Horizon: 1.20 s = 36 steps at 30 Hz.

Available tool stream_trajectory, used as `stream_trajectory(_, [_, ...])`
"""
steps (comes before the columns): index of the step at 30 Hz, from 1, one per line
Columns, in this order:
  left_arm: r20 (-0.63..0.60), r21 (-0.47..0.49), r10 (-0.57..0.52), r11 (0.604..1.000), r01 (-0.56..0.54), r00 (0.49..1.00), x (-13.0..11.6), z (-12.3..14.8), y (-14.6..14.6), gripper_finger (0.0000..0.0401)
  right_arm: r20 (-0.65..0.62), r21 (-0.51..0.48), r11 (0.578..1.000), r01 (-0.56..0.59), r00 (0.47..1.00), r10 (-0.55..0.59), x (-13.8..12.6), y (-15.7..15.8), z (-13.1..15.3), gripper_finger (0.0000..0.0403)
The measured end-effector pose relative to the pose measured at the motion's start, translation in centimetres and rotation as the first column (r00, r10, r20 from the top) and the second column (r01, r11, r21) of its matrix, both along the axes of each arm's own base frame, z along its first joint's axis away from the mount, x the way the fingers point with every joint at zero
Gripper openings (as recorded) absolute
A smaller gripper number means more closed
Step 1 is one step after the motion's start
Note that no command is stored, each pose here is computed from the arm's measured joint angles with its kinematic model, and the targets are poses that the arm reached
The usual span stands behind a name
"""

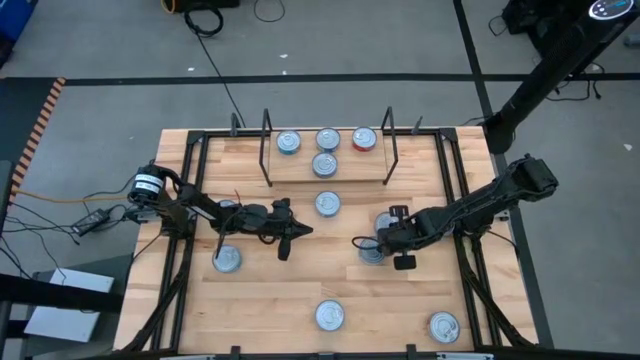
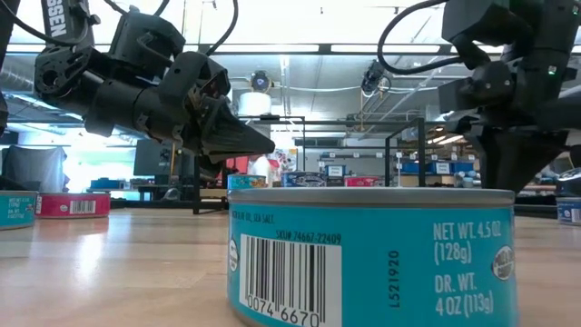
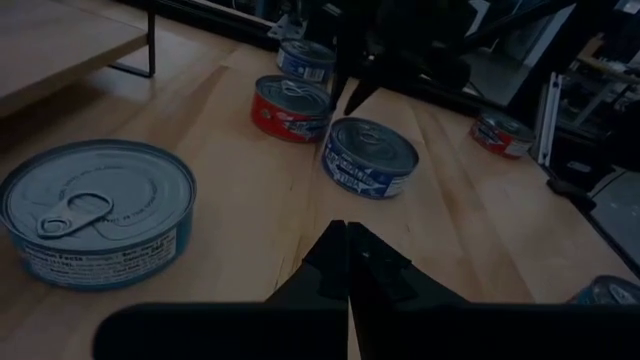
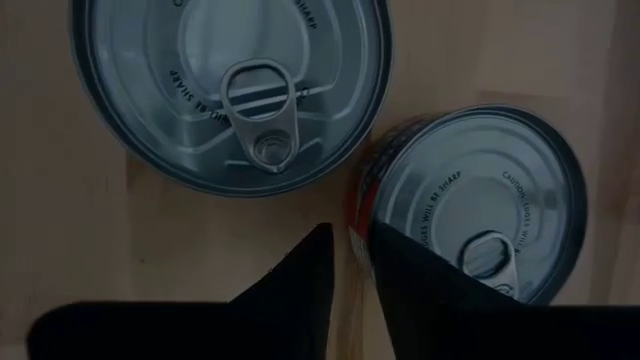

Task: Stack canned seafood by type on shelf
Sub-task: Put the middle right red tuna can on the shelf

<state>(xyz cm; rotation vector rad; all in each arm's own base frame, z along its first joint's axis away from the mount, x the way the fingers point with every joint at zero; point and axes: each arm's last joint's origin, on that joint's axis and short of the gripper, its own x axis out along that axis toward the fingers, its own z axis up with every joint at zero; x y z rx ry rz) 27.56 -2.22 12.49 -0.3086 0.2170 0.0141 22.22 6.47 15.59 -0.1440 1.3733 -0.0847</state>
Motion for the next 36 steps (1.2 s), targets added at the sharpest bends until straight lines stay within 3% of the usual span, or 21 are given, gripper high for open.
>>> stream_trajectory(9, [0.0, 0.0, 0.0, 1.0, 0.0, 1.0, 0.0, 0.0, 0.0, 0.0001, -0.014, 0.003, 1.0, 0.007, 1.0, -0.007, 0.0, -0.3, -0.1, 0.0009])
stream_trajectory(17, [0.0, -0.001, 0.001, 1.0, -0.001, 1.0, 0.0, 0.0, 0.0, 0.0001, -0.033, 0.052, 0.998, 0.019, 0.999, -0.017, 0.5, 0.0, 1.2, 0.0005])
stream_trajectory(26, [0.0, -0.001, 0.001, 1.0, -0.001, 1.0, 0.0, 0.0, 0.0, 0.0001, 0.062, 0.088, 0.994, 0.065, 0.996, -0.07, 2.6, -0.4, 4.3, 0.0002])
stream_trajectory(33, [0.0, -0.001, 0.001, 1.0, -0.001, 1.0, 0.0, 0.0, 0.0, 0.0001, 0.116, 0.21, 0.971, 0.111, 0.984, -0.137, 4.2, -1.0, 6.6, 0.0001])
stream_trajectory(36, [0.0, -0.001, 0.001, 1.0, -0.001, 1.0, 0.0, 0.0, 0.0, 0.0001, 0.132, 0.305, 0.943, 0.129, 0.976, -0.176, 4.8, -1.3, 7.7, 0.0001])
